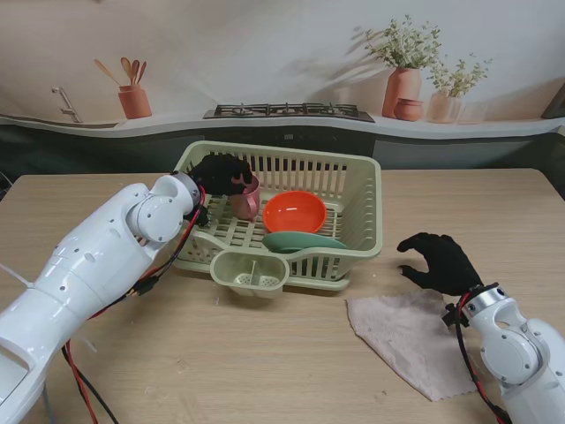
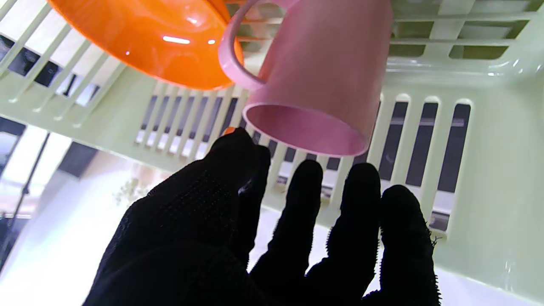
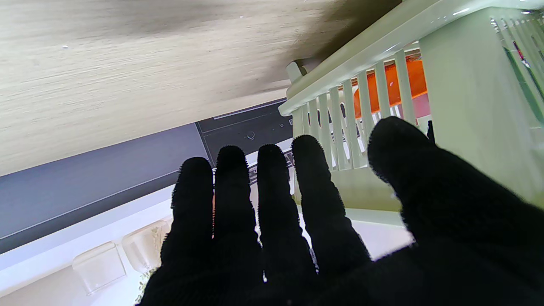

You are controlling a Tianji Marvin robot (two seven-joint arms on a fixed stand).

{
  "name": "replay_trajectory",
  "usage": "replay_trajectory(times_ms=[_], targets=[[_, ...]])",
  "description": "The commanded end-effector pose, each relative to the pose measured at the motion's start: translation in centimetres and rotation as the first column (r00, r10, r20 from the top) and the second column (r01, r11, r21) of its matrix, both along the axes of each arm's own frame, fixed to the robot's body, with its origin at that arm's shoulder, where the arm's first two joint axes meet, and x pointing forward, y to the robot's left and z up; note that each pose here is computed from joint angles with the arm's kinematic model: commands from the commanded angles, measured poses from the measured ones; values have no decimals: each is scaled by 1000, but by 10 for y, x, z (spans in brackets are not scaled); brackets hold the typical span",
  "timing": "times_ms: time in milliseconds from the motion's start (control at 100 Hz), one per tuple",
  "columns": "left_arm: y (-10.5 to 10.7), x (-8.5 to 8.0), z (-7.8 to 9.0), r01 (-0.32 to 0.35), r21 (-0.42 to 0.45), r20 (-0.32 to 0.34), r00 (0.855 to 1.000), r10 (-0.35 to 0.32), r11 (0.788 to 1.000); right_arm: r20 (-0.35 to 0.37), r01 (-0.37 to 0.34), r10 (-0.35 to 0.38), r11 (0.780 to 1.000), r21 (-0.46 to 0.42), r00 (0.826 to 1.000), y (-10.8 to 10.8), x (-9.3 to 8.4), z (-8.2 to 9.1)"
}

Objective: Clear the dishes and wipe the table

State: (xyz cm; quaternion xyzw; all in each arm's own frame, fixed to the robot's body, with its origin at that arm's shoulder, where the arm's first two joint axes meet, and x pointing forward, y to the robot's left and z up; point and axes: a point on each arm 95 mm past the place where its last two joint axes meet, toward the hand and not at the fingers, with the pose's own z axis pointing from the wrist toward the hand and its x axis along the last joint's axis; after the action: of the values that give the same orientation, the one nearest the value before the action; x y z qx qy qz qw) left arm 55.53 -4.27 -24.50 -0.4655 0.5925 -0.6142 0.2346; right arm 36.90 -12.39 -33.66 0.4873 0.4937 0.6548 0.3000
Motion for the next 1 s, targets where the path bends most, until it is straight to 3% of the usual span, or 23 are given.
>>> replay_trajectory(times_ms=[0,520,990], targets=[[-1,1,10,14,-2,11,1000,-14,1000,-8,-13,12,1000,-5,1000,1,-1,-1],[12,-2,51,59,-65,87,995,-53,996,-1,-17,17,1000,0,1000,1,0,1],[58,-27,73,75,-86,212,976,-56,993,0,-20,20,1000,-1,1000,1,-1,1]])
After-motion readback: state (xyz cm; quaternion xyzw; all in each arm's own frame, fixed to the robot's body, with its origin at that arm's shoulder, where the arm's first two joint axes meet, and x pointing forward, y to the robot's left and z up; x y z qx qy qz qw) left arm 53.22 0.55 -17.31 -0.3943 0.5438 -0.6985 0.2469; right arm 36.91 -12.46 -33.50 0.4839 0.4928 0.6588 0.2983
